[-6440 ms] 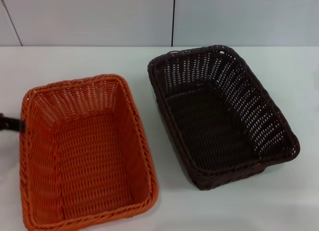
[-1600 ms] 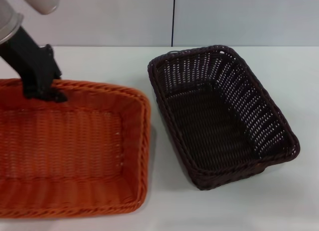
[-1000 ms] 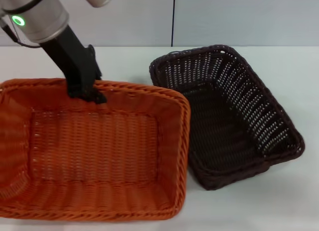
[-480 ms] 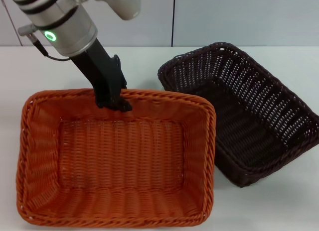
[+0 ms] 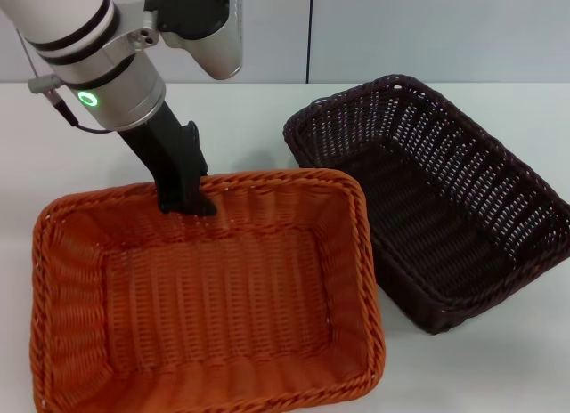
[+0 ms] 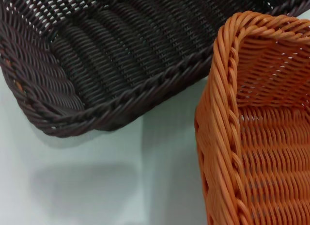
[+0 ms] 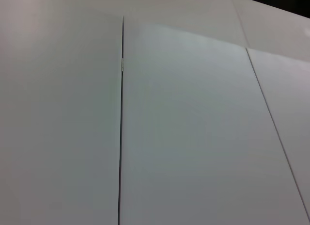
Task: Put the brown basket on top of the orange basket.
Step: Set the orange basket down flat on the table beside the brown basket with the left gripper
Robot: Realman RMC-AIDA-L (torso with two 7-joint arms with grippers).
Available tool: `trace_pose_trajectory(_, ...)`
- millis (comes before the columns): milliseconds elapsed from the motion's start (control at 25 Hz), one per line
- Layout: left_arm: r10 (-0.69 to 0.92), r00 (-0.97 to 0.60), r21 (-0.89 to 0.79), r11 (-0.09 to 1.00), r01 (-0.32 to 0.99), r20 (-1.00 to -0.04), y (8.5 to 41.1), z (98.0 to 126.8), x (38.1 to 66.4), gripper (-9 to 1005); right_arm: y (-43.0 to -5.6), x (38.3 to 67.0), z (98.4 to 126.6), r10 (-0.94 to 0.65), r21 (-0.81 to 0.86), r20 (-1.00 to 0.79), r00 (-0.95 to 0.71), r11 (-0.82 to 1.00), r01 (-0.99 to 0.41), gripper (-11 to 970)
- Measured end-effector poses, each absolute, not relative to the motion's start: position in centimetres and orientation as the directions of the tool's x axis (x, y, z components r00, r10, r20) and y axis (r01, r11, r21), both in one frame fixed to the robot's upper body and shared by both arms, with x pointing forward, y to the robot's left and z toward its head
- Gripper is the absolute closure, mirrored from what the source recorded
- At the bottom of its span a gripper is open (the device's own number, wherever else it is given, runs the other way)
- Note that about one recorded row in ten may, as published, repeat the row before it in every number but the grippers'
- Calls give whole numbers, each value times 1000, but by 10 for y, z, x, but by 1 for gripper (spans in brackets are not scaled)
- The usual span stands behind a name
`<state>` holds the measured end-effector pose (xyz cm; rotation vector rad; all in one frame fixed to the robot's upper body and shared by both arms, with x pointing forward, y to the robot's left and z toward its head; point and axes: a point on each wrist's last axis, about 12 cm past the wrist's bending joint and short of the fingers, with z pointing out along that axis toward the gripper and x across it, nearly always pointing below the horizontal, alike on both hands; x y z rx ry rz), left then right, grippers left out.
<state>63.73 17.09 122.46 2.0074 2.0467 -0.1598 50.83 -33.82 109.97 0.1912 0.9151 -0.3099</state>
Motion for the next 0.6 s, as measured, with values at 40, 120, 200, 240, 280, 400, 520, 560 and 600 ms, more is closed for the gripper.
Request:
trace_pose_trajectory(40, 964, -8, 103, 37, 994, -264, 172, 1222, 636, 850, -338, 508, 1100, -181, 31, -801, 571, 939, 342, 250)
trace_pose_trajectory(120, 965, -9, 99, 36, 994, -260, 173, 1221, 636, 851, -337, 507, 1100, -181, 32, -798, 574, 940, 340, 250)
trace_pose_trajectory(200, 969, -7, 94, 31, 995, -246, 175, 1218, 634, 831, -337, 506, 1100, -181, 33, -796, 578, 940, 340, 250)
trace_pose_trajectory(240, 973, 3, 97, 20, 995, -229, 176, 1215, 634, 810, -336, 505, 1099, -181, 34, -795, 580, 940, 340, 250)
trace_pose_trajectory(280, 973, 3, 97, 20, 995, -229, 176, 1215, 634, 790, -336, 504, 1099, -181, 34, -793, 582, 940, 339, 250)
trace_pose_trajectory(400, 980, 13, 97, 6, 995, -200, 177, 1210, 634, 728, -335, 501, 1099, -183, 32, -788, 587, 941, 336, 250)
trace_pose_trajectory(520, 981, 27, 96, -9, 995, -194, 177, 1207, 634, 667, -335, 498, 1098, -186, 32, -787, 588, 940, 340, 250)
trace_pose_trajectory(560, 980, 31, 97, -12, 995, -194, 177, 1207, 634, 666, -335, 497, 1097, -187, 32, -786, 589, 940, 341, 250)
trace_pose_trajectory(600, 980, 32, 99, -13, 995, -198, 177, 1207, 634, 665, -335, 495, 1097, -187, 31, -786, 589, 940, 340, 250)
